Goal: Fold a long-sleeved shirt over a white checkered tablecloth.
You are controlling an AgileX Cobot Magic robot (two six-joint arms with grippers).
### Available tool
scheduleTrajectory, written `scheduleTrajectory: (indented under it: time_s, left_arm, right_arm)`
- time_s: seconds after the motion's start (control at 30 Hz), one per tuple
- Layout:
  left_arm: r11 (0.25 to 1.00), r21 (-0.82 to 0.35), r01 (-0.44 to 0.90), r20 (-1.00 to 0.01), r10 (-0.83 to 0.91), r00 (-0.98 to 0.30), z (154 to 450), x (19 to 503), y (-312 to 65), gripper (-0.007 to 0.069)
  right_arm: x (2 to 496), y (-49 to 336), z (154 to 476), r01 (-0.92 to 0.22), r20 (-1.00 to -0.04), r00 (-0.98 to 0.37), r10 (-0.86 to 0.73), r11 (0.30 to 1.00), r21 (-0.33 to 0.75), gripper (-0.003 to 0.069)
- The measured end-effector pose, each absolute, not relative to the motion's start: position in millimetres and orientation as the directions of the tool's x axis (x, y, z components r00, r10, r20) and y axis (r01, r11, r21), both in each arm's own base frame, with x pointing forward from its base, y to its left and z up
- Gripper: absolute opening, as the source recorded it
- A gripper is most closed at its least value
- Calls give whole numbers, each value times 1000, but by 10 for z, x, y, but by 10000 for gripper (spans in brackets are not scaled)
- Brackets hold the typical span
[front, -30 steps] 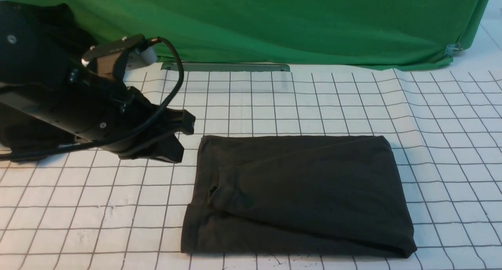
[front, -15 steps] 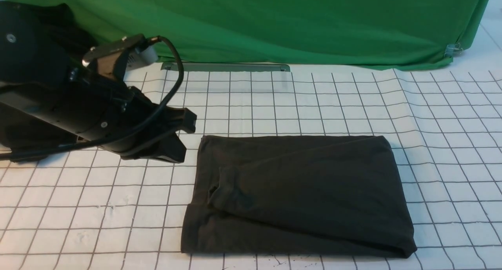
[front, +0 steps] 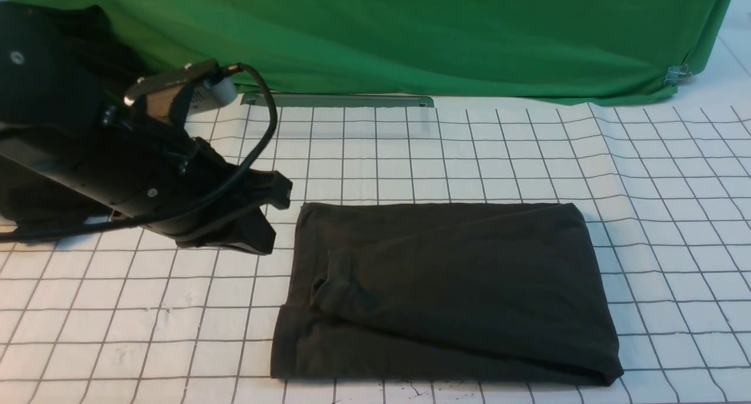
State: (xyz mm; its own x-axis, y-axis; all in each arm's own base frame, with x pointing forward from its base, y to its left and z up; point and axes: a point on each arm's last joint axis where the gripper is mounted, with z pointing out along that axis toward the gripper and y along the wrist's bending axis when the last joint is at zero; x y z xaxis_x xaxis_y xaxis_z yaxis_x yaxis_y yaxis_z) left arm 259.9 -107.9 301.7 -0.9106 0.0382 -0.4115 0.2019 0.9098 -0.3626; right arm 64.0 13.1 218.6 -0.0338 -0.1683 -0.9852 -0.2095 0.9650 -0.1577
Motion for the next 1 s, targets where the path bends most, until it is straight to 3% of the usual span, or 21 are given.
scheduleTrajectory:
  time_s: [0.27,0.4,0.77,1.0]
  left_arm:
    - [894,-404,193,-365,36,-930,3043,2526,-1100,1]
    - [887,-405,221,-407,41,-913,3187,2415,-1069,1]
    - [869,-353,346,-656,34,-754,3875,1663,-806,1]
    - [850,-329,413,-878,-114,-464,3995,889,-523,1]
  right_arm:
    - [597,57,1949,-112,-981,-97,-169,981,-158,135]
    - [585,55,1901,-119,-974,-146,-174,980,-157,143]
    - [583,54,1887,-121,-971,-162,-174,980,-156,166]
    - [583,54,1887,-121,-971,-162,-174,980,-156,188]
